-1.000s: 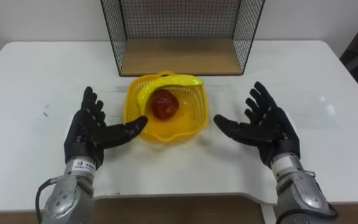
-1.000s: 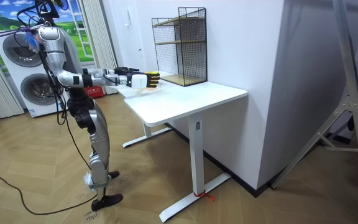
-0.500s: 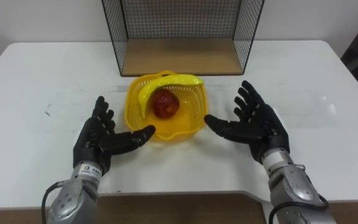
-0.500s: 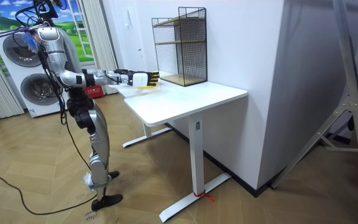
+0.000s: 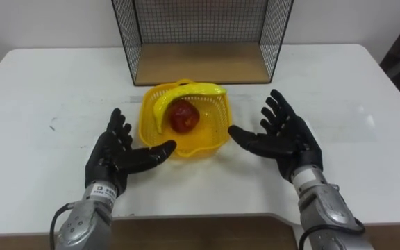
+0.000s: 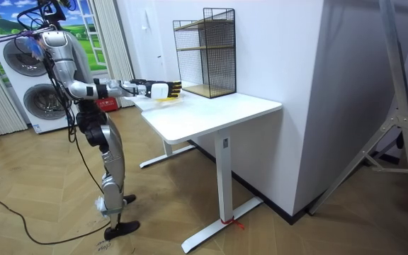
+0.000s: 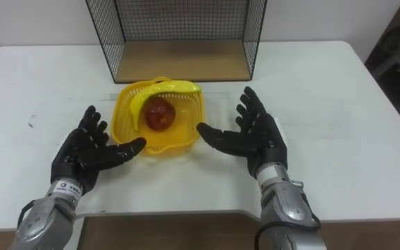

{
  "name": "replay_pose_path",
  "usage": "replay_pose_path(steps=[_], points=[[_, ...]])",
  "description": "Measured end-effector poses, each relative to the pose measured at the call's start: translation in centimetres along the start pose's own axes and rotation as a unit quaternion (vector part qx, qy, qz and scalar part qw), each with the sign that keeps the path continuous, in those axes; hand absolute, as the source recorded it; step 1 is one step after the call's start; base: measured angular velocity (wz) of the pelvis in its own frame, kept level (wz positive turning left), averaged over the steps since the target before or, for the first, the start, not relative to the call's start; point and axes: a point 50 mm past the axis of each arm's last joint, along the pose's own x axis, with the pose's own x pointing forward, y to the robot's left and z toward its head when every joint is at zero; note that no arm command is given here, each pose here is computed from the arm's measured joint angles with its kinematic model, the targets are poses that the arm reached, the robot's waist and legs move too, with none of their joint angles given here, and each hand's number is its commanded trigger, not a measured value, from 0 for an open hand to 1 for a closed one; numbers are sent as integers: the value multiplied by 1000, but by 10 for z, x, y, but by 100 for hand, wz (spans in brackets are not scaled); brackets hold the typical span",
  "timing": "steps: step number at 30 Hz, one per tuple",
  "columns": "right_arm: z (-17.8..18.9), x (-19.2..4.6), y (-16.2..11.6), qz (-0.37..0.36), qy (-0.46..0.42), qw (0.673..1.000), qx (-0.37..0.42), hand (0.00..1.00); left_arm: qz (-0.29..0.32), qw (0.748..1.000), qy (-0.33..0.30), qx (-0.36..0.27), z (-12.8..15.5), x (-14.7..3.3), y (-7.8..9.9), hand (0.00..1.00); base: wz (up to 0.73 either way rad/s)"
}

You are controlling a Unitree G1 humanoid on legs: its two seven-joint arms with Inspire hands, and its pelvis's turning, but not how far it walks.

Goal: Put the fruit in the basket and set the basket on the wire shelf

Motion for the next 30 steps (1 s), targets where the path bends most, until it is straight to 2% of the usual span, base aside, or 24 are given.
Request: replay_pose_path(steps=[12,19,30], points=[[-6,5,7,17,13,1000,-22,0,-7,1000,-2,0,1,1,-1,0,0],[-3,8,15,40,8,999,-26,0,-22,1000,-21,5,13,11,-10,0,0],[-6,10,34,77,11,996,-47,0,-49,999,-15,10,10,12,-22,0,0]])
